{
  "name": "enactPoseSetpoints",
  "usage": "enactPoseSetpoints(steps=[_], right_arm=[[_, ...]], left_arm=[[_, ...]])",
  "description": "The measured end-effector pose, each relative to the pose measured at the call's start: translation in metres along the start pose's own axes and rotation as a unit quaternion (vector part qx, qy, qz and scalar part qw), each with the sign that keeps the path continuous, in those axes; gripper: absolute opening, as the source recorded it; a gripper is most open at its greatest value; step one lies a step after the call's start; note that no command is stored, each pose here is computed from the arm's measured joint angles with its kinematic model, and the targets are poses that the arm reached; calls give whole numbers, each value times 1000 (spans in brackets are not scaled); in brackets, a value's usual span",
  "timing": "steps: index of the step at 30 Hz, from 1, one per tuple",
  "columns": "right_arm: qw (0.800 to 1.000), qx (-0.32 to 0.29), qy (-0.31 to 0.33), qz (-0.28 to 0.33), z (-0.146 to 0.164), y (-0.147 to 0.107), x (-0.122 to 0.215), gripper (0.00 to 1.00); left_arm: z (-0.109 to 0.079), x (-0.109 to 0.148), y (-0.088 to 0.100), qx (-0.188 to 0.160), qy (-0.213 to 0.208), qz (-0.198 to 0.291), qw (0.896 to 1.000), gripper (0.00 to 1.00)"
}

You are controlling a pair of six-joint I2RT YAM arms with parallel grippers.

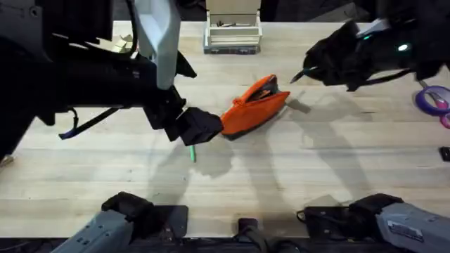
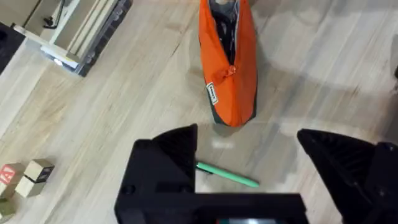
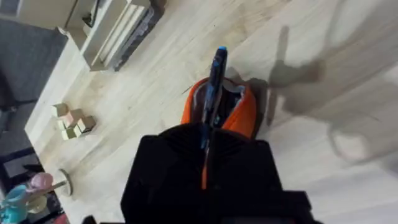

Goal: Unzip the bag, pick up the pens from the table one at a time and place them inside, then zip the bag closed.

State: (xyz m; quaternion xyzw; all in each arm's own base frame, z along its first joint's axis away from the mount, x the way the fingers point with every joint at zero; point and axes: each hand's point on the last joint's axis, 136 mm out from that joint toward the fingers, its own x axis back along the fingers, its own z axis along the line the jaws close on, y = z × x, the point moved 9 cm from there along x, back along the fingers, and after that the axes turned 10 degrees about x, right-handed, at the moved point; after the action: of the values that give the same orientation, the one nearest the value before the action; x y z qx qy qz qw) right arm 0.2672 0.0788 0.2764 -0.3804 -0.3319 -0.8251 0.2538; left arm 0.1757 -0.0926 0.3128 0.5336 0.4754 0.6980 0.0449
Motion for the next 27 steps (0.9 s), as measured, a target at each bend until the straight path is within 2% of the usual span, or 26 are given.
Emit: enactPoseSetpoints(steps=[10,19,27], right_arm=[[998,10,53,-18,15,-28,-31,34],[999,4,43,12,25,-52,-75,35],[1000,9,15,8,21,-58,-83,35]], left_arm=[[0,0,0,0,0,0,1000,993],[0,0,0,0,0,0,1000,993],[0,0,0,0,0,0,1000,994]])
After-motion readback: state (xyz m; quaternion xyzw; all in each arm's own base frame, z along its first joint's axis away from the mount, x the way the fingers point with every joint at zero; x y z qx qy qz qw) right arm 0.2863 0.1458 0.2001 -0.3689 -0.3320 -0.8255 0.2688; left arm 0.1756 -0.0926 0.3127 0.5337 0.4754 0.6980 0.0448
